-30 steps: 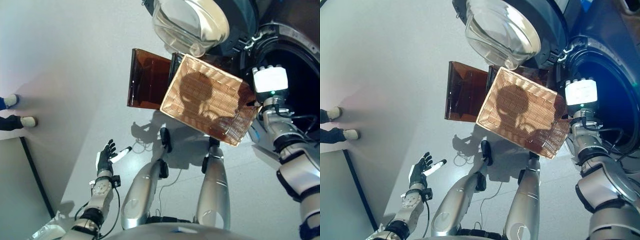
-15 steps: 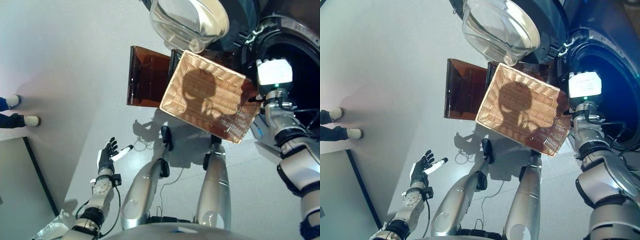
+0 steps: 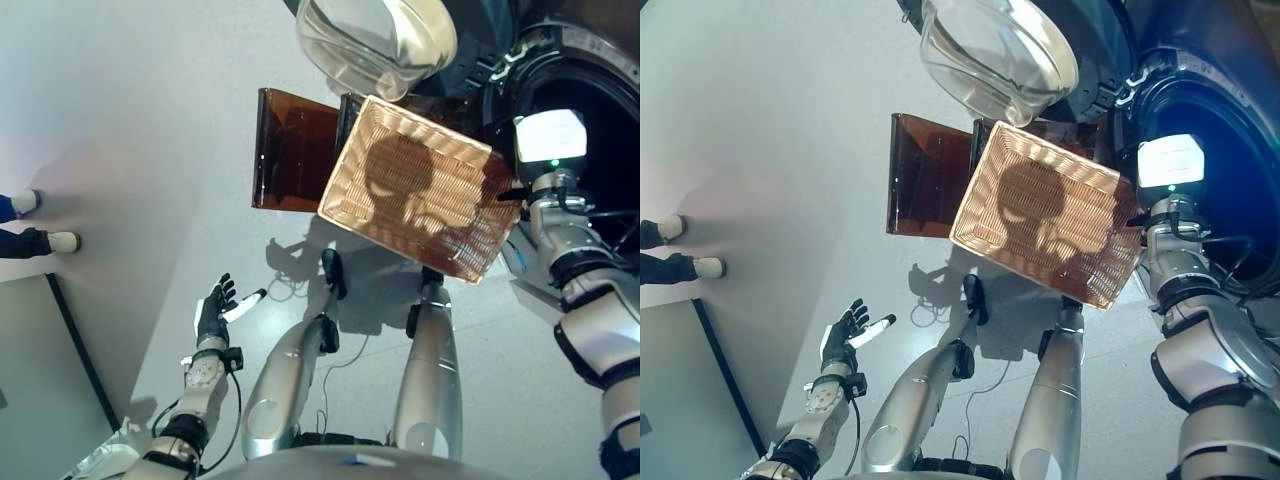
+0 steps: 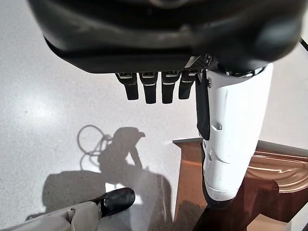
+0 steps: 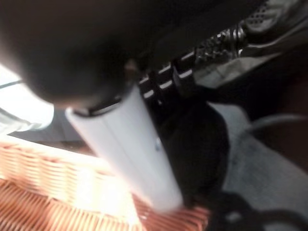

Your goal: Pick up the clothes and place them into the washing machine

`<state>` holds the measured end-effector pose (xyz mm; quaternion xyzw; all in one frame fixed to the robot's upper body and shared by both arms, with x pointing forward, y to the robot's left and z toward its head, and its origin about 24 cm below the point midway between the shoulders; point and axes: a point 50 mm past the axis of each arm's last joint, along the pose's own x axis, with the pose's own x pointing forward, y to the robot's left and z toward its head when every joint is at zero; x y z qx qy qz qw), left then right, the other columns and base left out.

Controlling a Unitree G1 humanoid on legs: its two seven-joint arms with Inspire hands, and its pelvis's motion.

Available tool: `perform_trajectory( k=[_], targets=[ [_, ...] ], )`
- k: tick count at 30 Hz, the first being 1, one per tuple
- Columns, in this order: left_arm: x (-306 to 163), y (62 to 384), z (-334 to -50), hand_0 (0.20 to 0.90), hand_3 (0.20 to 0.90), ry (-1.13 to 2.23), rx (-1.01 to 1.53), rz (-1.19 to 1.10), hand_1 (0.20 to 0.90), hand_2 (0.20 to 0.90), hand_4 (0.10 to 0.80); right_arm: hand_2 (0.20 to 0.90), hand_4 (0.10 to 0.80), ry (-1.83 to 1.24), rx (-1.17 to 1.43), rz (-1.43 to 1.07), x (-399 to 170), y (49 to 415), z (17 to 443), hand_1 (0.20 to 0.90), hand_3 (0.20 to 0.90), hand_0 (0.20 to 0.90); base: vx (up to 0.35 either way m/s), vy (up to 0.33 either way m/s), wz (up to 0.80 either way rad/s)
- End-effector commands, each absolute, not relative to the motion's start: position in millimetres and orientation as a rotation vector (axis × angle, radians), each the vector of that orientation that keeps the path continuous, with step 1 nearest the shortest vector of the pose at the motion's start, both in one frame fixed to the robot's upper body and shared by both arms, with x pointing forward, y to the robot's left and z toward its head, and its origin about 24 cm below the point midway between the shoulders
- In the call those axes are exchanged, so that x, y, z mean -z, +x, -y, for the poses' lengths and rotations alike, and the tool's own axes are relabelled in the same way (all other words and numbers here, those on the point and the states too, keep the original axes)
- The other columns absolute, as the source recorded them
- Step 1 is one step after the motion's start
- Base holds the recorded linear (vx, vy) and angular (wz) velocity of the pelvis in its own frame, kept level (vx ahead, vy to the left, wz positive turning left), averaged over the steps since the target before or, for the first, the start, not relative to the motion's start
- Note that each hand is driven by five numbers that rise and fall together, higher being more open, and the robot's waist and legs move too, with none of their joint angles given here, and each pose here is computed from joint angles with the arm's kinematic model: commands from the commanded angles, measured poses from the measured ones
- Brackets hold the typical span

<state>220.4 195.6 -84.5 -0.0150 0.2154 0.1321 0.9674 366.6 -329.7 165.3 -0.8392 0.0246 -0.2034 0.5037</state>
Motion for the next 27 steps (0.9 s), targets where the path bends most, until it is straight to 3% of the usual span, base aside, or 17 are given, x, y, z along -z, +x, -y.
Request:
perform_trajectory(
  k=[1,19,23,27],
  targets=[
    [80.7,210.5,-215.0,0.900,0.900,-0.015,-0.331,-0.393,0.900,0.900,0.800,0.200,0.300,-2.076,0.727,-0.007,-239.2,356.8,360.0,0.200,0.200,0.200,0.000,0.000,0.00],
    [81.4,209.3,-215.4,0.900,0.900,-0.013,-0.334,-0.397,0.900,0.900,0.800,0.200,0.300,-2.005,0.754,-0.049,-230.6,352.2,367.8,0.200,0.200,0.200,0.000,0.000,0.00],
    [81.2,210.3,-213.3,0.900,0.900,-0.018,-0.336,-0.395,0.900,0.900,0.800,0.200,0.300,-1.817,0.784,-0.047,-216.5,350.3,368.6,0.200,0.200,0.200,0.000,0.000,0.00],
    [81.7,210.0,-213.7,0.900,0.900,-0.029,-0.354,-0.400,0.900,0.900,0.800,0.200,0.300,-1.338,0.863,-0.070,-187.2,344.8,372.7,0.200,0.200,0.200,0.000,0.000,0.00]
  ],
)
